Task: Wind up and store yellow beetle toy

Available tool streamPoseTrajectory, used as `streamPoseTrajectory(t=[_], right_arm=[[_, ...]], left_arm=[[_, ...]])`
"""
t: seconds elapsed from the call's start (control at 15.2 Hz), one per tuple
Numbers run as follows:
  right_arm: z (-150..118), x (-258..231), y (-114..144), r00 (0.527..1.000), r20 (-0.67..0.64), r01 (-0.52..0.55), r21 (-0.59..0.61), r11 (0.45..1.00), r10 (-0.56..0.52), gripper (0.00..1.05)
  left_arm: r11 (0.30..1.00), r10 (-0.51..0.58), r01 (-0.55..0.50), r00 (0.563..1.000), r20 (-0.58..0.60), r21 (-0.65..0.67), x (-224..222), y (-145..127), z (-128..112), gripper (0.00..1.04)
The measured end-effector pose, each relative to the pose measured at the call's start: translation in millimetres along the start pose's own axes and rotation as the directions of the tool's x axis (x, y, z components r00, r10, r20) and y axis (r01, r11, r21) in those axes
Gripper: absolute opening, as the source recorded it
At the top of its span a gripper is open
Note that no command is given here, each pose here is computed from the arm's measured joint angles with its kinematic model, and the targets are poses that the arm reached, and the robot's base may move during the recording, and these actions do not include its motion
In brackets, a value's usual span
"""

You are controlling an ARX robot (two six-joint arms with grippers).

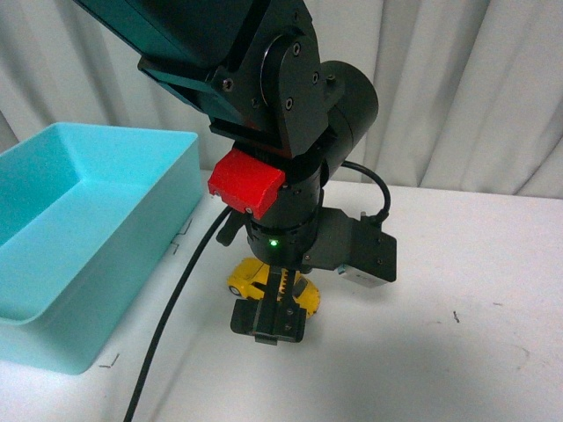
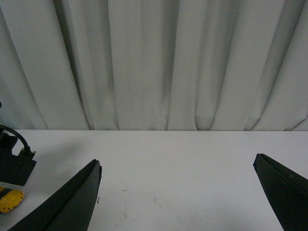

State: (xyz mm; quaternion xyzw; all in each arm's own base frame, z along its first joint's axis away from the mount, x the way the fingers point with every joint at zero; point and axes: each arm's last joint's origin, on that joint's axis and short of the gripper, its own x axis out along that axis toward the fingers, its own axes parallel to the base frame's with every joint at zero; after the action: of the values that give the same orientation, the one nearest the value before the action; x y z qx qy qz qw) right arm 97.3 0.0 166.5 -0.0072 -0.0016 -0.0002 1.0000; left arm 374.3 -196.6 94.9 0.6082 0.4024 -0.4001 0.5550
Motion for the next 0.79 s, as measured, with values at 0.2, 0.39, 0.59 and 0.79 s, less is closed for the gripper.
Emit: streamPoseTrajectory(t=[0.2,0.39,0.59,0.79], right_arm=[[0,0,0,1.0,0.0,0.0,0.0,1.0,0.0,0.98],[0,0,0,1.0,0.0,0.0,0.0,1.0,0.0,0.98],[0,0,0,1.0,0.0,0.0,0.0,1.0,0.0,0.98],[0,0,0,1.0,0.0,0.0,0.0,1.0,0.0,0.98]], left_arm=[[1.0,-0.004,0.004,1.0,-0.008,-0.021,13,1,-7,0.57],[1.0,-0.02,0.021,1.0,0.008,-0.012,10,6,-9,0.41],[0.978,-0.095,0.076,0.992,0.086,0.196,-3,3,7,0.41],[0.986,-0.034,-0.022,0.942,0.334,0.163,-82,27,23,0.41]])
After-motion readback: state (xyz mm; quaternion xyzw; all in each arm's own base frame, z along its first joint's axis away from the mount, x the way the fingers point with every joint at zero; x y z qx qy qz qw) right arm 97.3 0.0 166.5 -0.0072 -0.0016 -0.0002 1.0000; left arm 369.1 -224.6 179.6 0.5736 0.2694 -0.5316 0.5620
